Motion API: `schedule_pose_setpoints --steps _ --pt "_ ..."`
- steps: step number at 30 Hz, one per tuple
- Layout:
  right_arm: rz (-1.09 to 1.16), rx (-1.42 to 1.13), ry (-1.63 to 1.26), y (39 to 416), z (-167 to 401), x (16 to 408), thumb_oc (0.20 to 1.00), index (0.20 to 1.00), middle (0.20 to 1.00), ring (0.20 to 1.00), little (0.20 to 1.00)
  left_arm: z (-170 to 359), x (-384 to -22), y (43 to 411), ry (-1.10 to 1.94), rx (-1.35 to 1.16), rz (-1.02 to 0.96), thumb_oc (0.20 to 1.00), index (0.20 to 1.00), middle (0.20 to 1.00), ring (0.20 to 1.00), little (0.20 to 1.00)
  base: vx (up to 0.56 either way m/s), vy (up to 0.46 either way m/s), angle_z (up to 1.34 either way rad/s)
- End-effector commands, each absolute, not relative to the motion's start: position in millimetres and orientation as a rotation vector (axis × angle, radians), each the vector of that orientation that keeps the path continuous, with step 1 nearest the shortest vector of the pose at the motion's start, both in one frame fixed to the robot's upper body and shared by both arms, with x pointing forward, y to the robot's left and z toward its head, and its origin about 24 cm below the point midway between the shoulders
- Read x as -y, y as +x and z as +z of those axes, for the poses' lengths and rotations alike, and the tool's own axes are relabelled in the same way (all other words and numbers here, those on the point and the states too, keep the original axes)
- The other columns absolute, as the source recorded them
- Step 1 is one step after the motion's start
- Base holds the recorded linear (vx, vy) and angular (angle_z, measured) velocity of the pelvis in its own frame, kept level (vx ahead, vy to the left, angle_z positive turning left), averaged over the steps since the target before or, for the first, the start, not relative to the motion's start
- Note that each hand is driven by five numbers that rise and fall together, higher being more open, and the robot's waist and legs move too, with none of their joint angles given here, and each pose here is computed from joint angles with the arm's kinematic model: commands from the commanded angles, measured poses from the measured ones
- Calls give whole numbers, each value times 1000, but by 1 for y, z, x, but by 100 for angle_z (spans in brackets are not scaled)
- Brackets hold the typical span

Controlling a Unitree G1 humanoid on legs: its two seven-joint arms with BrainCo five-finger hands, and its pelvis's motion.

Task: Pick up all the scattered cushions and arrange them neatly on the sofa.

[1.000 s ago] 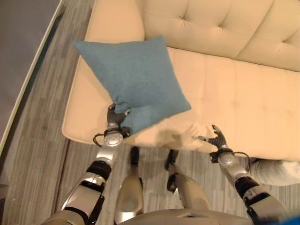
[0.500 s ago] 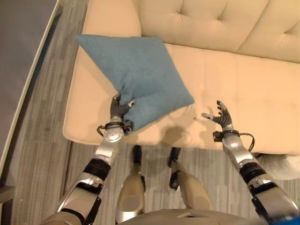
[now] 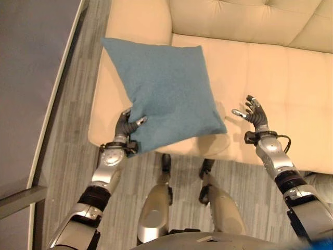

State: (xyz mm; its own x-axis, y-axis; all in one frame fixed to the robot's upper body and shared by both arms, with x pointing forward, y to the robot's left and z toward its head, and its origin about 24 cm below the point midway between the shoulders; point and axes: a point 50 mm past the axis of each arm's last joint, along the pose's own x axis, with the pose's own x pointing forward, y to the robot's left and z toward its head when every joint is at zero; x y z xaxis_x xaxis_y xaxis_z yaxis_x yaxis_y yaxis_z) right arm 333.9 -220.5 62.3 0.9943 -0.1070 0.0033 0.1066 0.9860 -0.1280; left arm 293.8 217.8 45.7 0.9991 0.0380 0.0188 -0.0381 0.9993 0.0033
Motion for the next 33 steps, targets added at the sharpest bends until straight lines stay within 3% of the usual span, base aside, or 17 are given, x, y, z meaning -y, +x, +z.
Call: schedule_pose_setpoints --steps 1,20,33 --pt "-110 27 -128 335 71 235 1000 1000 1000 1000 1000 63 -234 290 5 105 30 200 200 200 200 200 0 -2 7" --pt "-97 -36 -17 355 69 223 1000 1000 1000 1000 1000 76 -228 303 -177 188 101 200 200 200 200 200 7 -8 4" --pt "88 104 77 375 105 153 1000 1000 1000 1000 1000 90 -193 315 -237 250 35 200 200 200 200 200 0 0 0"
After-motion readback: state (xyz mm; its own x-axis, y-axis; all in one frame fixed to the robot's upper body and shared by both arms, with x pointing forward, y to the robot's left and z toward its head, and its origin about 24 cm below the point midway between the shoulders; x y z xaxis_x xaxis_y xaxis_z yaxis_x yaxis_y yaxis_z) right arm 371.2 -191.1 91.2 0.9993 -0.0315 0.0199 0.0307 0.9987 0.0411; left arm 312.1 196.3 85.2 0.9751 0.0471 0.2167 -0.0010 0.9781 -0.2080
